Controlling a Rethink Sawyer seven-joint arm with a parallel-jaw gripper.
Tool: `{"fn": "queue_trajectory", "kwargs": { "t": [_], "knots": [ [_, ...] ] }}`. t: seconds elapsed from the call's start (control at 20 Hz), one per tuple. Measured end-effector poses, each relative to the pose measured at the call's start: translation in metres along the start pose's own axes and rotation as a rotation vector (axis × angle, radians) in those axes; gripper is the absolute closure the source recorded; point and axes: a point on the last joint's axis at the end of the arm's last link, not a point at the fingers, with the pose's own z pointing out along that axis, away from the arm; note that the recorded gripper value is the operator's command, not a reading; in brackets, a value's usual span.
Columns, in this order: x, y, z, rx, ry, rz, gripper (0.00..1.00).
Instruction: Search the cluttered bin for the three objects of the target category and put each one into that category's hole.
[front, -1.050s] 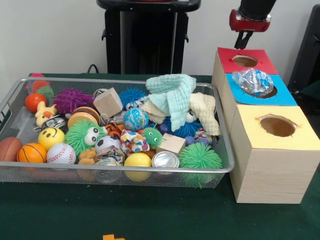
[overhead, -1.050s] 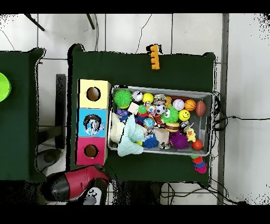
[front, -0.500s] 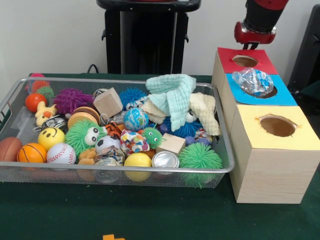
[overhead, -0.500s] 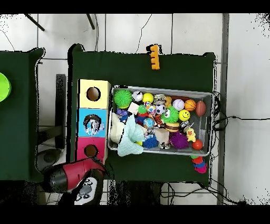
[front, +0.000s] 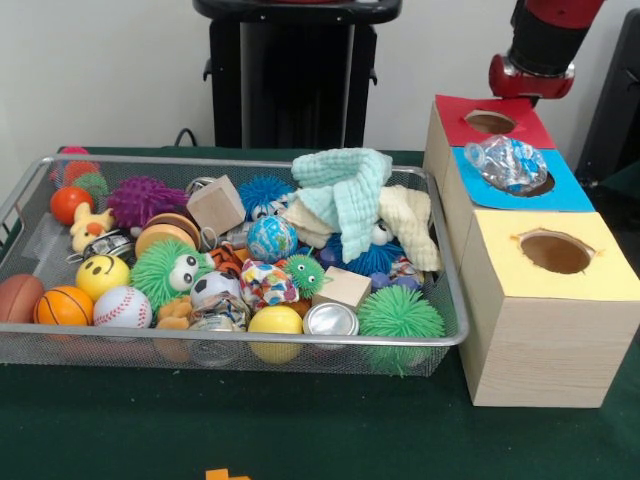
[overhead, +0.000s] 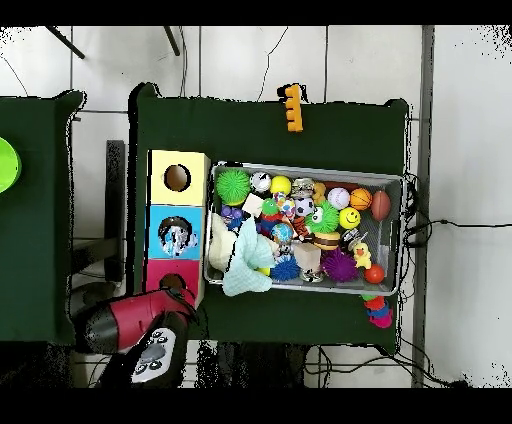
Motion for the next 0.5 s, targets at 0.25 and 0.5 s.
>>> {"fn": "queue_trajectory", "kwargs": {
  "t": [0.25, 0.5],
  "knots": [
    [-0.003, 0.004, -0.021, -0.005, -0.021, -0.003, 1.00],
    [-0.003, 0.004, -0.046, -0.008, -0.015, 0.004, 1.00]
  ]
}}
